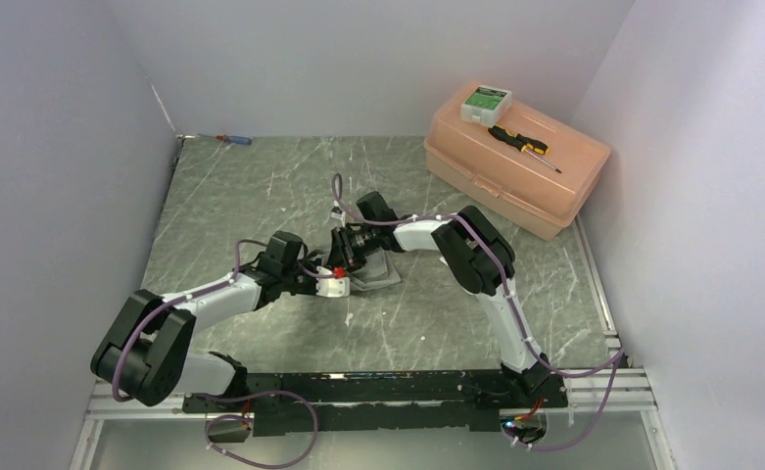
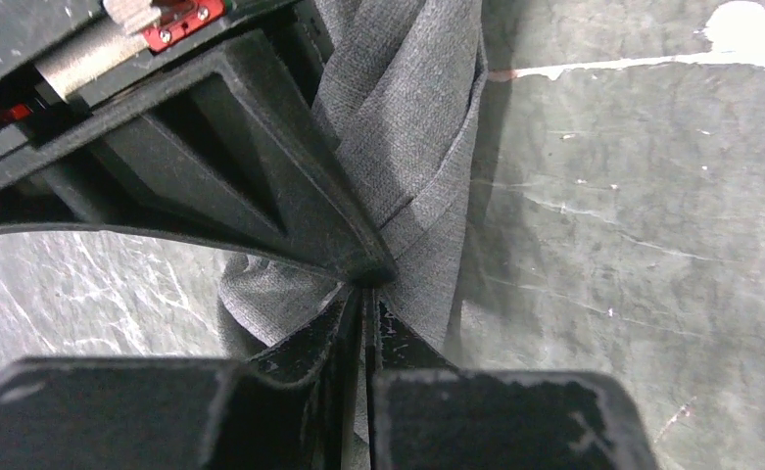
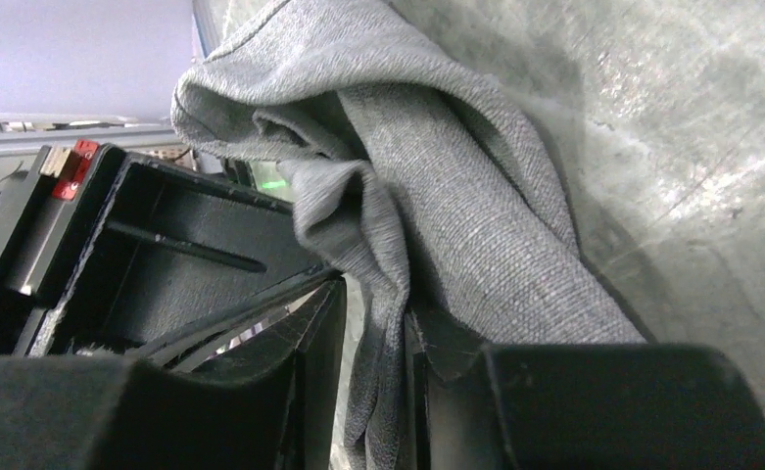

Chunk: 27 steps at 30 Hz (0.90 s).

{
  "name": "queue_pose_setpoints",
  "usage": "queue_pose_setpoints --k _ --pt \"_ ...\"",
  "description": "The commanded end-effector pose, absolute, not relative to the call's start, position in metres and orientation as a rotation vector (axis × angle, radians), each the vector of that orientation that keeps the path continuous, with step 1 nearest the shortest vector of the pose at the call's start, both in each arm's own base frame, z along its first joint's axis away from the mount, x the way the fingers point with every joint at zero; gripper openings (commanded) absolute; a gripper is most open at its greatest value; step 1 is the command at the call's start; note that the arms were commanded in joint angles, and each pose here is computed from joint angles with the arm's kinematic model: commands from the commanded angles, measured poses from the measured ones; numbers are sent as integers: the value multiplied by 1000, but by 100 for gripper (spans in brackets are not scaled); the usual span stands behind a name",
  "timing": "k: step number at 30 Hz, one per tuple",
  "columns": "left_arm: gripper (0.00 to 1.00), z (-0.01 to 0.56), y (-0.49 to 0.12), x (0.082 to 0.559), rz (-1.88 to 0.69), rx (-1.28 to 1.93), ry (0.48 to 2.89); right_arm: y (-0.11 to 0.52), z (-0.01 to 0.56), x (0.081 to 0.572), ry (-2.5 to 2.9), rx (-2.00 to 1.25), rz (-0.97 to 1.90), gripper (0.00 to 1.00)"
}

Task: Fold the napkin into a case and place the utensils inside
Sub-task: Fold the 2/3-rectangle-folded napkin at the center of the board.

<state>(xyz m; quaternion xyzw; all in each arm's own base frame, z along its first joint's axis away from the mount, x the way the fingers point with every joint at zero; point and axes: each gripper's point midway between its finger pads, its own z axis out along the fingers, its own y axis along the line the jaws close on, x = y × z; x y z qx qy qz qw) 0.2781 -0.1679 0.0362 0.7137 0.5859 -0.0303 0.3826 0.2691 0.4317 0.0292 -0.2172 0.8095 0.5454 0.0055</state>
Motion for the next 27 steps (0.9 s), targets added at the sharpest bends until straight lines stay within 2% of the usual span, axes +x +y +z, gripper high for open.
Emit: queue_pose_setpoints --k 1,6,17,22,27 --pt "11 42 -165 298 -11 1729 1543 429 35 259 2479 -726 1688 33" --pt "11 45 -165 302 -56 1627 1655 431 41 256 2430 -766 1685 36" --pt "10 36 -158 295 -151 1490 1843 435 29 255 2471 -812 1524 30" --pt "10 39 -158 298 -167 1415 1898 434 26 258 2493 -811 1429 19" --pt "7 42 -156 299 -186 1355 1939 434 31 261 2482 -817 1345 0"
